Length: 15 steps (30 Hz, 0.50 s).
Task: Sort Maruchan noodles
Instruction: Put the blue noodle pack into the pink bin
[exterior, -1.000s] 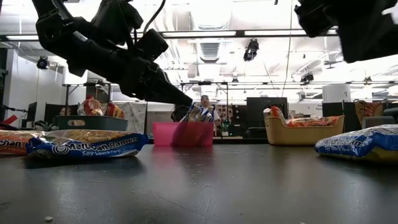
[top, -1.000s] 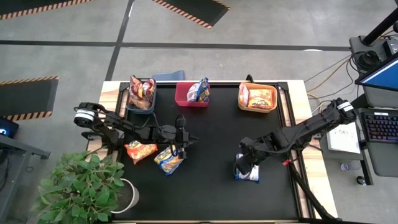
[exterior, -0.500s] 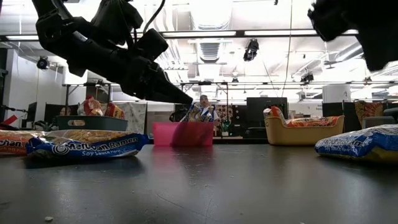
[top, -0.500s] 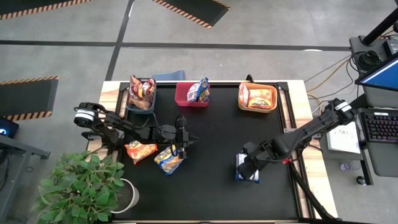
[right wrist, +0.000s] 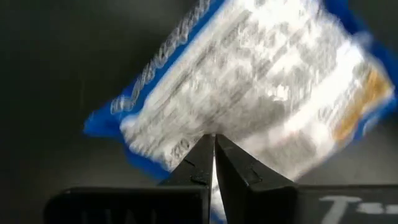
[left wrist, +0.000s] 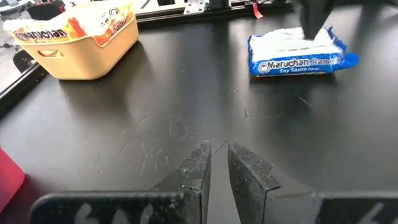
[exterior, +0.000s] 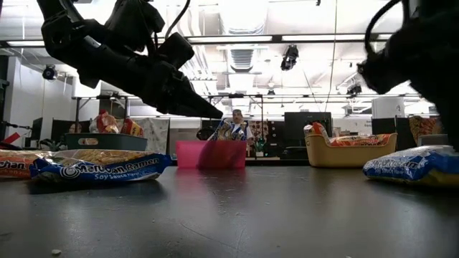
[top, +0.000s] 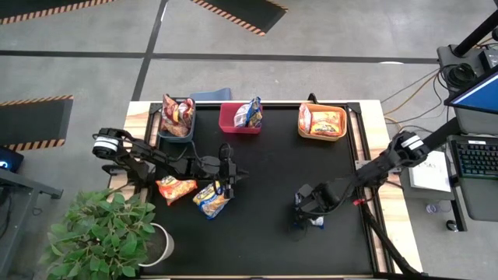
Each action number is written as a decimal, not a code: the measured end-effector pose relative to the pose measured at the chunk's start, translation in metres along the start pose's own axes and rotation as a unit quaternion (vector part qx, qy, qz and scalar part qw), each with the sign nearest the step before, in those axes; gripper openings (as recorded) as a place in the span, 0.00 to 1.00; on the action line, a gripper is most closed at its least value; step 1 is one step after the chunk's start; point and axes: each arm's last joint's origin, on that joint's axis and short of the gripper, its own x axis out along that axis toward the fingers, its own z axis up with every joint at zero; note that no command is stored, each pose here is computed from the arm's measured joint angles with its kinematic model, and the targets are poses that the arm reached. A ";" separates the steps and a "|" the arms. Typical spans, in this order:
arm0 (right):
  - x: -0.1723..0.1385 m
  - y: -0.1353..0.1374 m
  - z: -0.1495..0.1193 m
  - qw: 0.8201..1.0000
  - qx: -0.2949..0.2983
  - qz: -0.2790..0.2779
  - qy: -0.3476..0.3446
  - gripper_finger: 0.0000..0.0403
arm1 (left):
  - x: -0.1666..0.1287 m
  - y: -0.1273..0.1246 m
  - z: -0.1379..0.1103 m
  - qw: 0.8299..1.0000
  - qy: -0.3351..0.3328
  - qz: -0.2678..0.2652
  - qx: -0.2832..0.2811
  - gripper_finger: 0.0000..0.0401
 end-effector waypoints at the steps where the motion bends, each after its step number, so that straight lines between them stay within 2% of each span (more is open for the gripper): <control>1: 0.002 0.000 0.004 1.000 -0.002 -0.004 -0.017 0.02 | 0.000 0.000 0.000 1.000 0.000 0.000 -0.004 0.09; 4: 0.003 0.004 0.020 0.993 -0.017 -0.014 -0.113 0.02 | 0.000 0.000 0.000 1.000 -0.002 0.000 -0.016 0.09; 8: -0.008 0.010 0.041 0.973 -0.058 0.001 -0.224 0.02 | 0.000 0.000 0.001 1.000 -0.004 0.000 -0.028 0.09; 10: -0.019 0.011 0.048 0.964 -0.077 0.006 -0.256 0.02 | 0.000 0.000 0.001 0.999 -0.004 0.000 -0.032 0.09; 15: -0.043 0.007 0.047 0.950 -0.132 0.017 -0.283 0.02 | 0.000 0.000 0.003 0.999 -0.013 0.000 -0.041 0.09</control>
